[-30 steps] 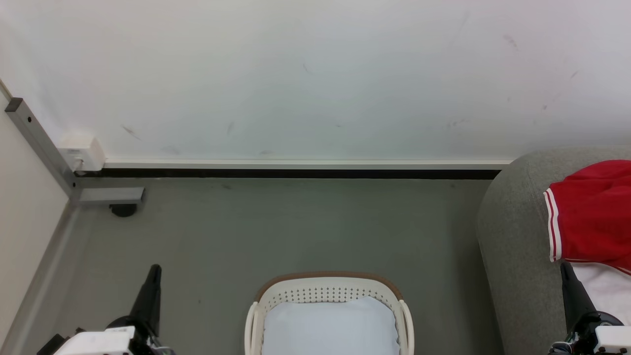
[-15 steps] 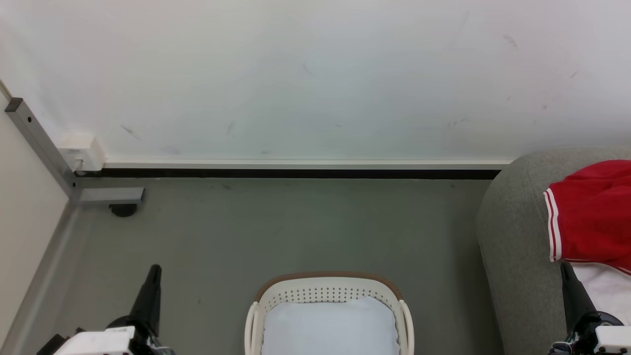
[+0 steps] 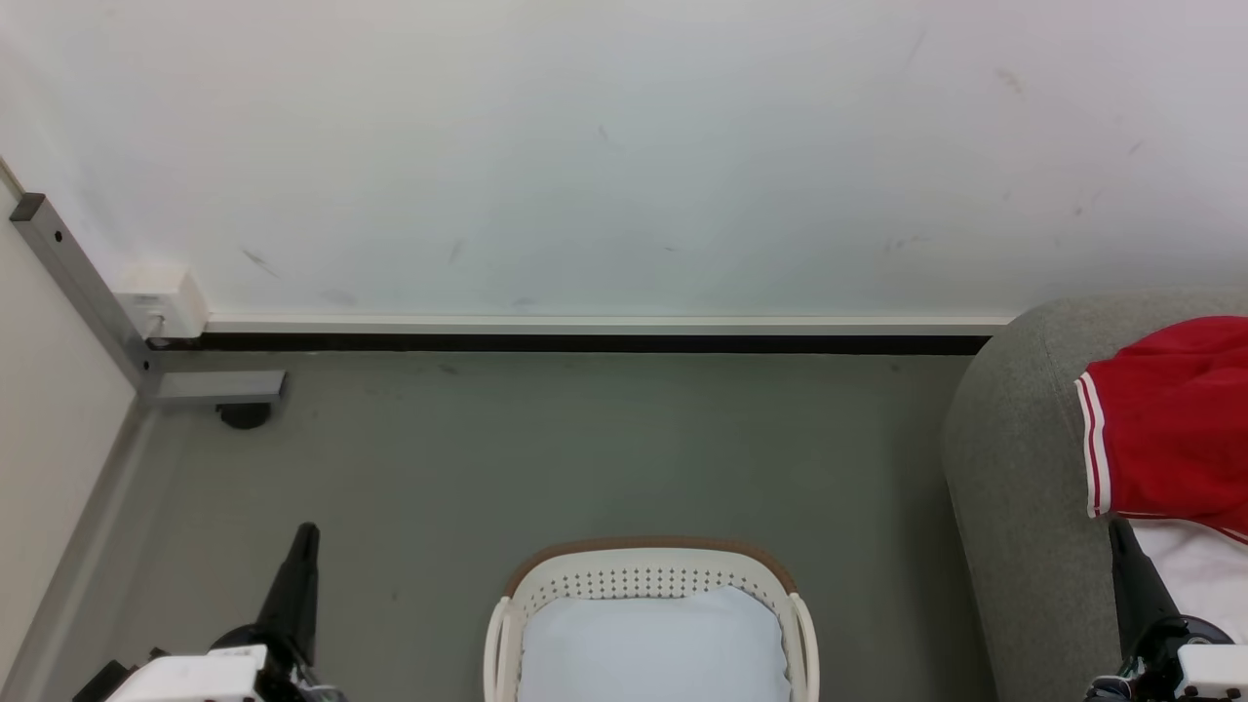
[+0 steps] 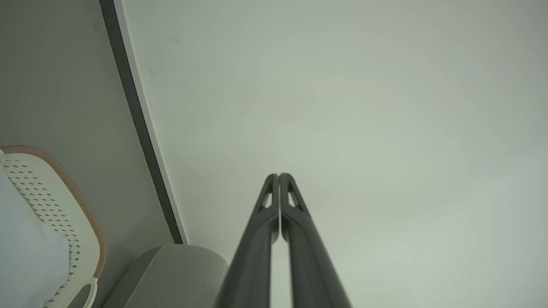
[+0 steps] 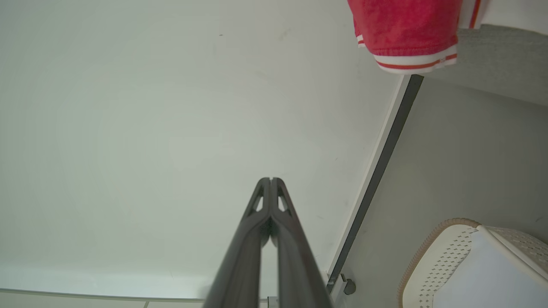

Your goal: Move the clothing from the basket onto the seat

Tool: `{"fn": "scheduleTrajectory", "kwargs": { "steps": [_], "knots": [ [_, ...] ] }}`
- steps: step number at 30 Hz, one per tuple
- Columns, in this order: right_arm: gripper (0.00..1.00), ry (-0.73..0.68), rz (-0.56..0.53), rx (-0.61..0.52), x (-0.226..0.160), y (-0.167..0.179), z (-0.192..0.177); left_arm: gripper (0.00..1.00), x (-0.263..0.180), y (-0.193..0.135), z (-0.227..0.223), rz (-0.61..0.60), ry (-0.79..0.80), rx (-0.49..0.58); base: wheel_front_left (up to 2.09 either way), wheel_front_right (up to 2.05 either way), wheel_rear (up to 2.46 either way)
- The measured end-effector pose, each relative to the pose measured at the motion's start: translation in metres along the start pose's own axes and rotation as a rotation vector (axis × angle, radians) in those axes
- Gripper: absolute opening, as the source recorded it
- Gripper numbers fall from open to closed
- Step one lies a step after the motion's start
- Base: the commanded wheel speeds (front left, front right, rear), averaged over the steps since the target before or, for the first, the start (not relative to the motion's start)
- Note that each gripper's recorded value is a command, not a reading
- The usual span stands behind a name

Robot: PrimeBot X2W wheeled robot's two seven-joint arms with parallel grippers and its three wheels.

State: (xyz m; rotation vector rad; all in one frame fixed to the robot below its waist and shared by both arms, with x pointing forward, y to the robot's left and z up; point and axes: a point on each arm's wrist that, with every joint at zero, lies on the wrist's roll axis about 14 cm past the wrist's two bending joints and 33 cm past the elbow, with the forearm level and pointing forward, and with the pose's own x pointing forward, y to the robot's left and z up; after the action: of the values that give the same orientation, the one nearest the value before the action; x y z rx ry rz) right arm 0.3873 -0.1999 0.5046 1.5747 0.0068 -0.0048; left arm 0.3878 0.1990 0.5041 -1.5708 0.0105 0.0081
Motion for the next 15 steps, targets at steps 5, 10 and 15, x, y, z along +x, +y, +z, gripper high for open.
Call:
{"fn": "scheduleTrajectory", "kwargs": {
  "steps": [5, 10, 15],
  "knots": [
    [0.00, 0.000, 0.000, 0.000, 0.0000, 0.0000, 0.0000, 0.00, 0.0000, 0.0000, 0.0000, 0.000, 0.000, 0.000, 0.00, 0.00, 0.00],
    [0.00, -0.001, 0.000, 0.000, 0.0000, 0.0000, 0.0001, 0.00, 0.0000, 0.0000, 0.0000, 0.000, 0.000, 0.000, 0.00, 0.00, 0.00],
    [0.00, -0.001, 0.000, 0.000, 0.0000, 0.0000, 0.0001, 0.00, 0.0000, 0.0000, 0.0000, 0.000, 0.000, 0.000, 0.00, 0.00, 0.00]
  ]
}}
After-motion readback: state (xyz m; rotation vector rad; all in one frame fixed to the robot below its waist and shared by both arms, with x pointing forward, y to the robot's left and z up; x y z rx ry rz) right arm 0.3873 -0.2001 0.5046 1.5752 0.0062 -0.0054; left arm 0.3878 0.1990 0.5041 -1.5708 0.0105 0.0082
